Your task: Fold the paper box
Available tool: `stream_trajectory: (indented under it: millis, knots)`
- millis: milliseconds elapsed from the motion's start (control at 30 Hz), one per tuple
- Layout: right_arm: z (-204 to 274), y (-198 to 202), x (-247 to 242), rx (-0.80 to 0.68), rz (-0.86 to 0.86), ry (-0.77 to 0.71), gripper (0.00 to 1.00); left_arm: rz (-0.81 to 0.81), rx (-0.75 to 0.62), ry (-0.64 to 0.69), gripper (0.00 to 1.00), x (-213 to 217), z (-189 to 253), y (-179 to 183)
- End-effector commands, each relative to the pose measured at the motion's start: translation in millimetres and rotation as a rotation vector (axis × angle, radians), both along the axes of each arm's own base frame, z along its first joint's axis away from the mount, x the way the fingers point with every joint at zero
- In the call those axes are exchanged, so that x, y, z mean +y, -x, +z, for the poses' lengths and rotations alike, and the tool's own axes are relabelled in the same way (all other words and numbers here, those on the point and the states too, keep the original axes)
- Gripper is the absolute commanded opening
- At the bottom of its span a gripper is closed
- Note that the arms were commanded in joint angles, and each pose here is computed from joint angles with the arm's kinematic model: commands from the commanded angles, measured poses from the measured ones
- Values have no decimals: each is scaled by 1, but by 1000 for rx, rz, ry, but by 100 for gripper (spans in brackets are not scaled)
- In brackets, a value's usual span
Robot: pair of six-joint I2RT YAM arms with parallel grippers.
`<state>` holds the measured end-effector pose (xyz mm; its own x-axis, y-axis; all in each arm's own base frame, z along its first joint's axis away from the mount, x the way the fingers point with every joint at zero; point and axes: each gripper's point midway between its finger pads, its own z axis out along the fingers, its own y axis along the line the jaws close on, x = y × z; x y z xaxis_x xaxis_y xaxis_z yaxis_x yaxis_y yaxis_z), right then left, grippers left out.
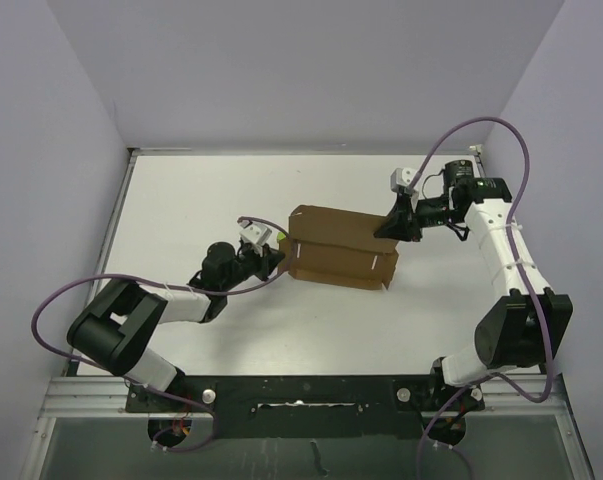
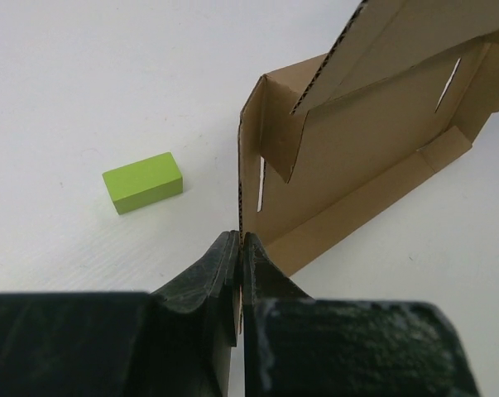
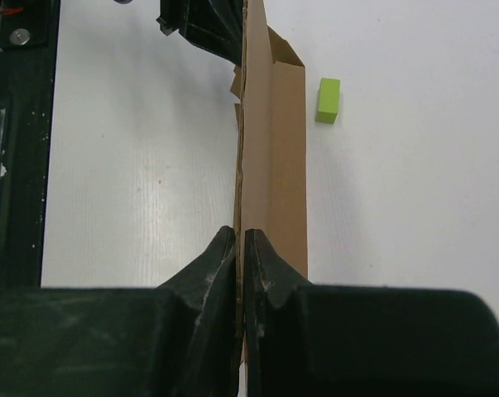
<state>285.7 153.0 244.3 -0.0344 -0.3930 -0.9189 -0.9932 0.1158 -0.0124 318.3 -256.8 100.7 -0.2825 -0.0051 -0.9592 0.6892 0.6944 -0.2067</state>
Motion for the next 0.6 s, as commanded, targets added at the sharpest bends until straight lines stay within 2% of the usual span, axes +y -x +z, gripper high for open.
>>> stream_trajectory:
  millis: [0, 267, 567]
  knots:
    - [19, 5, 6, 89, 4, -91, 0, -3, -163, 42, 0, -11, 35, -15]
    - [22, -15, -6, 229, -83, -150, 0, -23, -224, 32, 0, -11, 26, -12]
    - [11, -16, -4, 362, -58, -196, 0, -49, -239, 30, 0, -13, 21, -8]
